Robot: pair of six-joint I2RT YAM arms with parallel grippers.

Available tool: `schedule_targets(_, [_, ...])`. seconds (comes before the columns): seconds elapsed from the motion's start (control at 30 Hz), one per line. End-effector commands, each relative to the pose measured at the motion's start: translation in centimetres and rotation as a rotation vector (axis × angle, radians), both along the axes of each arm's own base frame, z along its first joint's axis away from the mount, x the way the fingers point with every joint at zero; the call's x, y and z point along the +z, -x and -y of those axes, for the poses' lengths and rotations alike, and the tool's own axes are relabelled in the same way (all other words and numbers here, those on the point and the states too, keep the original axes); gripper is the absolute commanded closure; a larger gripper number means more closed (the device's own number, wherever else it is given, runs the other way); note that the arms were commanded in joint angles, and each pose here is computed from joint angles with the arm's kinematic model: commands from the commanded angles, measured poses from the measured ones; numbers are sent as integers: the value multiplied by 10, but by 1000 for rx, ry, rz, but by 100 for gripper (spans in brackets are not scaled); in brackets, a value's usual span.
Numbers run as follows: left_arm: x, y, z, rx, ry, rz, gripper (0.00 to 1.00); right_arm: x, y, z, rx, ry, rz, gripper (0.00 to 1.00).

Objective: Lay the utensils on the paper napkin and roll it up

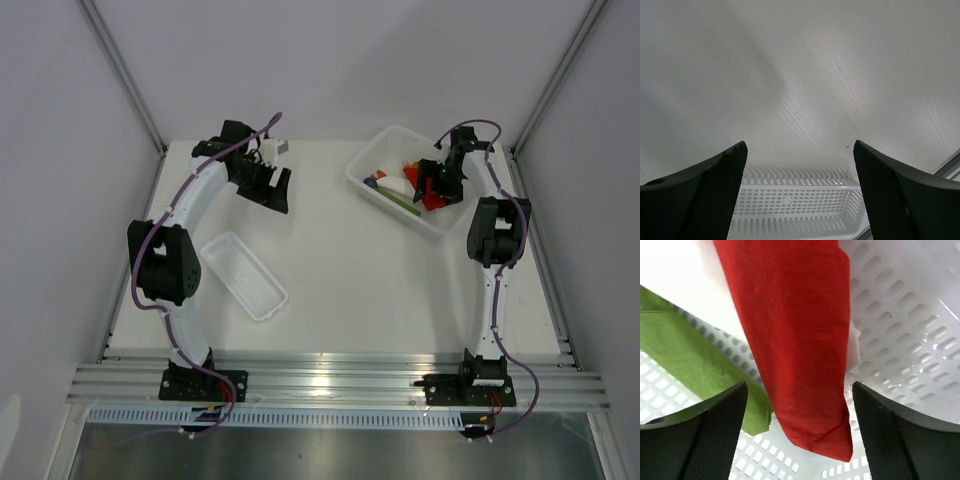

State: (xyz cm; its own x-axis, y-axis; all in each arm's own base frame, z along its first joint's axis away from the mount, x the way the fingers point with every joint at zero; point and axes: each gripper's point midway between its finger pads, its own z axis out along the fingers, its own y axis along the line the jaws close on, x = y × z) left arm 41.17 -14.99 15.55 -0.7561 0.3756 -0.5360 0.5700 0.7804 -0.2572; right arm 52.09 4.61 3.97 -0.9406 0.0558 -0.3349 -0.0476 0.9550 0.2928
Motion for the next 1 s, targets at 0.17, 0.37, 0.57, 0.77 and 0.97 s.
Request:
schedule_targets(0.17, [33, -5, 4, -9, 37, 78, 10, 26, -12, 11, -25, 206, 100, 10])
schedule_targets(0.37, [34, -4, 4, -11, 41, 76, 10, 27, -13, 16, -37, 251, 115, 10])
schedule_targets(0.57, [33, -4, 4, -12, 42, 73, 10, 49, -20, 13, -21, 247, 188, 7])
schedule_targets(0.77, [34, -2, 5, -21, 44, 74, 11, 67, -24, 17, -32, 269, 231, 5])
schedule_targets(0.97, [33, -2, 6, -23, 50, 70, 11, 88, -27, 14, -18, 266, 284, 5])
